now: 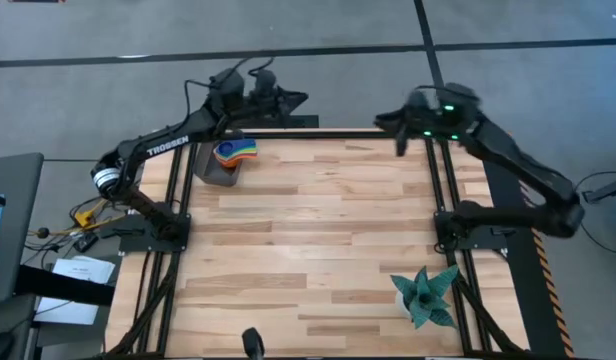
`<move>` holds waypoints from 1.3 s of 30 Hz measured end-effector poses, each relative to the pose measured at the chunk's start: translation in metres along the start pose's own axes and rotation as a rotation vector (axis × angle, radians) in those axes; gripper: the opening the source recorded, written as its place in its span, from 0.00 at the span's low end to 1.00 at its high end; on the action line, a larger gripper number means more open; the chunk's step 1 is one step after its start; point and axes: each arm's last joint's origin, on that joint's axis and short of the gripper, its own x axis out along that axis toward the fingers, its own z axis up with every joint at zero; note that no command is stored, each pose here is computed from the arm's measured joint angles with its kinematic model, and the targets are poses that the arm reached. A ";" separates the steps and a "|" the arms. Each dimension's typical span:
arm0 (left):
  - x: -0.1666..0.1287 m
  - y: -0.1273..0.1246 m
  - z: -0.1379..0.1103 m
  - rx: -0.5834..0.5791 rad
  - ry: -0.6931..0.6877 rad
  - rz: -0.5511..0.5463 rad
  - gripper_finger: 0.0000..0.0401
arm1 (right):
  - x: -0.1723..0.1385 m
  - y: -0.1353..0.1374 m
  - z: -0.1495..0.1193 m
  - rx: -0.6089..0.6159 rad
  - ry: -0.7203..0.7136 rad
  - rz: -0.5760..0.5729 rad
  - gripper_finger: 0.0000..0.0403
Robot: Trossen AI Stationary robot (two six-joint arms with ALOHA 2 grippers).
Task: Nest measuring cups in basket
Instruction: Return to Home Position
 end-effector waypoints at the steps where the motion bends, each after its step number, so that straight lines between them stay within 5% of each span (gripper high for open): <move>1: -0.002 -0.003 0.005 0.018 -0.026 -0.025 0.03 | -0.010 0.002 0.003 -0.012 -0.029 -0.002 0.22; 5: -0.012 -0.012 0.014 0.055 -0.040 -0.041 0.04 | -0.045 0.012 0.010 -0.058 -0.113 0.009 0.03; 11: -0.041 -0.037 0.007 0.072 -0.043 -0.066 0.01 | -0.069 0.023 -0.003 0.004 -0.117 0.029 0.05; 19: -0.084 -0.054 -0.003 0.194 -0.081 -0.055 0.00 | -0.059 0.033 -0.015 0.081 -0.228 0.172 0.04; 23: -0.099 -0.055 0.004 0.380 -0.070 -0.039 0.00 | -0.044 0.029 -0.019 0.087 -0.176 0.117 0.07; 27: -0.122 -0.055 0.006 0.586 0.023 -0.088 0.00 | -0.036 0.031 -0.021 0.099 -0.149 0.180 0.05; 34: -0.160 -0.047 -0.025 0.483 0.027 -0.156 0.00 | -0.053 0.058 -0.023 -0.106 -0.182 0.289 0.03; 39: -0.187 -0.041 -0.062 0.378 -0.010 -0.076 0.00 | -0.074 0.072 -0.032 -0.220 -0.161 0.334 0.01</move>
